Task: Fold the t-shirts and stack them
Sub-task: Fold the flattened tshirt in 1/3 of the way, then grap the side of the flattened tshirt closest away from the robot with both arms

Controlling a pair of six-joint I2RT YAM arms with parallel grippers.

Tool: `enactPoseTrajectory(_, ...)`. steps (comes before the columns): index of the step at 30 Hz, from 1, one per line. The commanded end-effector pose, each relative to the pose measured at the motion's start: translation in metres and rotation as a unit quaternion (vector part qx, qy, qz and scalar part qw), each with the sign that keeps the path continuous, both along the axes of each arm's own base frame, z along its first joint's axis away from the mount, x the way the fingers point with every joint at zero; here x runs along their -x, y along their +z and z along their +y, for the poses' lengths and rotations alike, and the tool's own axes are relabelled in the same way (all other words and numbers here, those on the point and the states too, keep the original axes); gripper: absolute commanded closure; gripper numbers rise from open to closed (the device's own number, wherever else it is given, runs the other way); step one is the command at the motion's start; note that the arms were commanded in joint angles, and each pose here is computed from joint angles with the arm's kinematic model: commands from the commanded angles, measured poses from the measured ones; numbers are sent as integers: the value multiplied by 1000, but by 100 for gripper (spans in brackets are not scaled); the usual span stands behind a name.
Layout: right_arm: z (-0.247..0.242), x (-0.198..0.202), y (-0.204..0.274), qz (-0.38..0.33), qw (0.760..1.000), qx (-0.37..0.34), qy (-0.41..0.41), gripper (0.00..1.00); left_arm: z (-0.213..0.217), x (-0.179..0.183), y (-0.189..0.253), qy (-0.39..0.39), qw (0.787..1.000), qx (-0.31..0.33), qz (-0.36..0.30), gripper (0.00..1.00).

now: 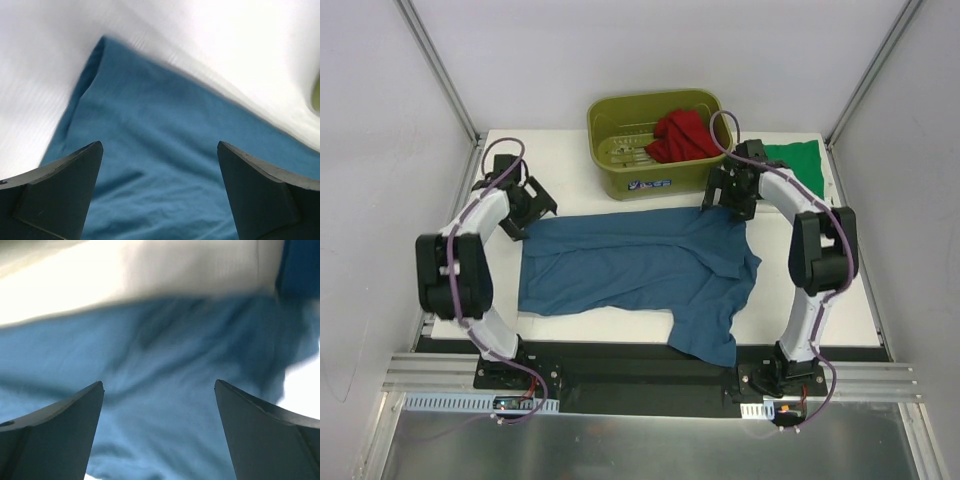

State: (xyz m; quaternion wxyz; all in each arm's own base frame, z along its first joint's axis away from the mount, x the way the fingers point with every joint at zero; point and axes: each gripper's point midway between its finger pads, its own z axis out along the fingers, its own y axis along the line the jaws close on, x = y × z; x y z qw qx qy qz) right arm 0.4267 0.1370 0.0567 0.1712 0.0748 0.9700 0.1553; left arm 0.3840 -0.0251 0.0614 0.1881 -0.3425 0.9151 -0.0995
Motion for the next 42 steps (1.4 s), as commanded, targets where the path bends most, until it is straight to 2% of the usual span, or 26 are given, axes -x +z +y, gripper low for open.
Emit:
enactPoseTrajectory(1, 1, 19, 89, -110, 994, 5, 17, 3, 24, 36, 45, 33, 997, -53, -43, 1)
enactPoseTrajectory(2, -6, 32, 82, -102, 995, 21, 11, 3, 26, 56, 45, 45, 996, -57, -41, 1)
enactPoseTrajectory(3, -10, 40, 102, -129, 991, 21, 6, 3, 25, 68, 43, 52, 996, -57, -36, 1)
enactPoseTrajectory(6, -21, 75, 106, -144, 989, 31, -9, 3, 26, 116, 29, 79, 995, -56, -19, 1)
enactPoseTrajectory(12, -13, 133, 98, -157, 988, -14, 10, 3, 20, 198, -5, 110, 993, -44, -3, 1)
enactPoseTrajectory(14, -17, 148, 86, -143, 990, -10, 5, 3, 19, 208, -3, 128, 991, -34, -28, 4)
enactPoseTrajectory(16, -21, 156, 84, -147, 989, -9, 1, 3, 16, 211, 0, 137, 989, -20, -55, 11)
enactPoseTrajectory(19, -24, 163, 84, -147, 989, -7, 0, 3, 20, 211, 0, 151, 986, -28, -70, 17)
enactPoseTrajectory(25, -27, 168, 86, -152, 988, -3, -3, 3, 16, 217, -17, 150, 988, -22, -7, 21)
enactPoseTrajectory(32, -30, 169, 80, -143, 990, 7, -2, 3, 37, 230, -36, 183, 979, -81, 44, 29)
enactPoseTrajectory(34, -30, 169, 80, -141, 990, 7, -2, 3, 40, 231, -38, 190, 977, -87, 48, 42)
enactPoseTrajectory(42, -36, 172, 75, -131, 991, 21, -10, 3, 45, 231, -38, 204, 973, -98, 40, 79)
